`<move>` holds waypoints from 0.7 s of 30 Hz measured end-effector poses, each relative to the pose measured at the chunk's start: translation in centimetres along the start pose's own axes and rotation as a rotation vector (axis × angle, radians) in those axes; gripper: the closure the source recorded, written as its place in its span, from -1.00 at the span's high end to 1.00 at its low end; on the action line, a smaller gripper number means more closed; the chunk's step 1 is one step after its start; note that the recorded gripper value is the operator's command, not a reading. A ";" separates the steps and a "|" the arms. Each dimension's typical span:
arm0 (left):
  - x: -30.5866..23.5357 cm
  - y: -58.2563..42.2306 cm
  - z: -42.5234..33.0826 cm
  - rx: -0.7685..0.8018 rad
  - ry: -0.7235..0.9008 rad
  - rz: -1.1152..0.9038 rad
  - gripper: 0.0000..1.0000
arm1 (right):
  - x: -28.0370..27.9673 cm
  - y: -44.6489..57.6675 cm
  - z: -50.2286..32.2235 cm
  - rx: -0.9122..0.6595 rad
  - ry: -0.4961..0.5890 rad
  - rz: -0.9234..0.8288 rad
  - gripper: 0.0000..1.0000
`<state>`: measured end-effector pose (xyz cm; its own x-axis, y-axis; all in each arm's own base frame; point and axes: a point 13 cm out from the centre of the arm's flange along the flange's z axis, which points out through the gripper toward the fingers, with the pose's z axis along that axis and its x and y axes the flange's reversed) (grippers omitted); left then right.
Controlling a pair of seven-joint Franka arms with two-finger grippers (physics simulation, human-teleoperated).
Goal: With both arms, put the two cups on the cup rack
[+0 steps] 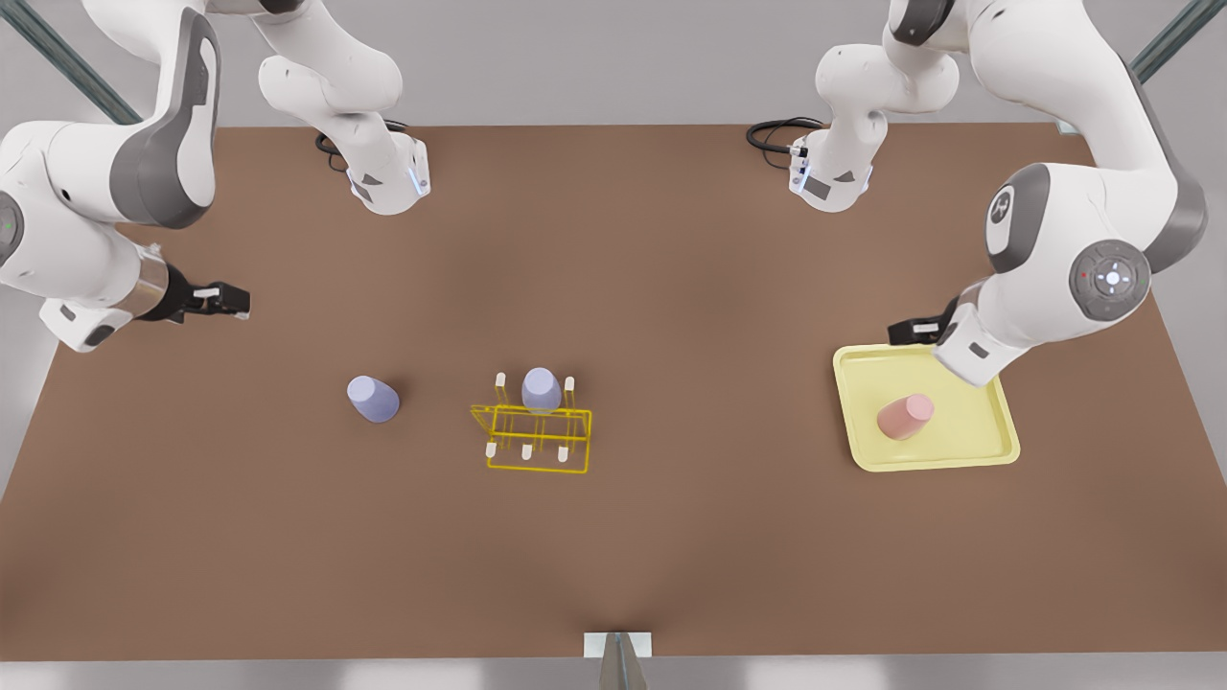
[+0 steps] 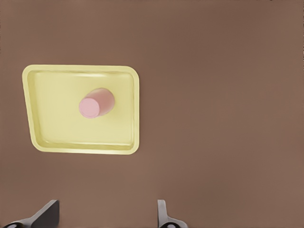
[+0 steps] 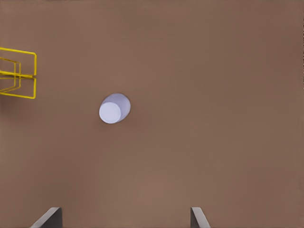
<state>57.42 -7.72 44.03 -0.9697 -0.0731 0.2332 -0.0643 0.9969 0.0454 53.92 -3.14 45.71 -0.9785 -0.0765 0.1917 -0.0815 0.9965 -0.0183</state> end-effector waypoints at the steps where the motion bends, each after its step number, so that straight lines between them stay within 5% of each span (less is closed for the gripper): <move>1: -0.2 0.1 -0.1 0.000 -0.006 0.005 1.00 | -0.2 -0.1 -0.1 0.001 -0.007 -0.003 1.00; 4: -1.7 1.2 1.9 -0.006 0.016 -0.003 1.00 | -0.9 -0.3 0.6 0.006 -0.008 -0.010 1.00; 12: -9.6 8.6 21.4 0.028 0.104 -0.066 1.00 | -7.6 8.9 11.6 0.034 0.089 -0.130 1.00; 21: -10.2 12.2 27.1 0.045 -0.038 -0.028 1.00 | -7.5 10.3 21.5 0.002 0.024 -0.008 1.00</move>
<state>60.15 5.96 15.86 -0.9755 -0.1011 0.1952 -0.1016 0.9948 0.0076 56.33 6.97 22.95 -0.9731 -0.0832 0.2151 -0.0893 0.9958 -0.0187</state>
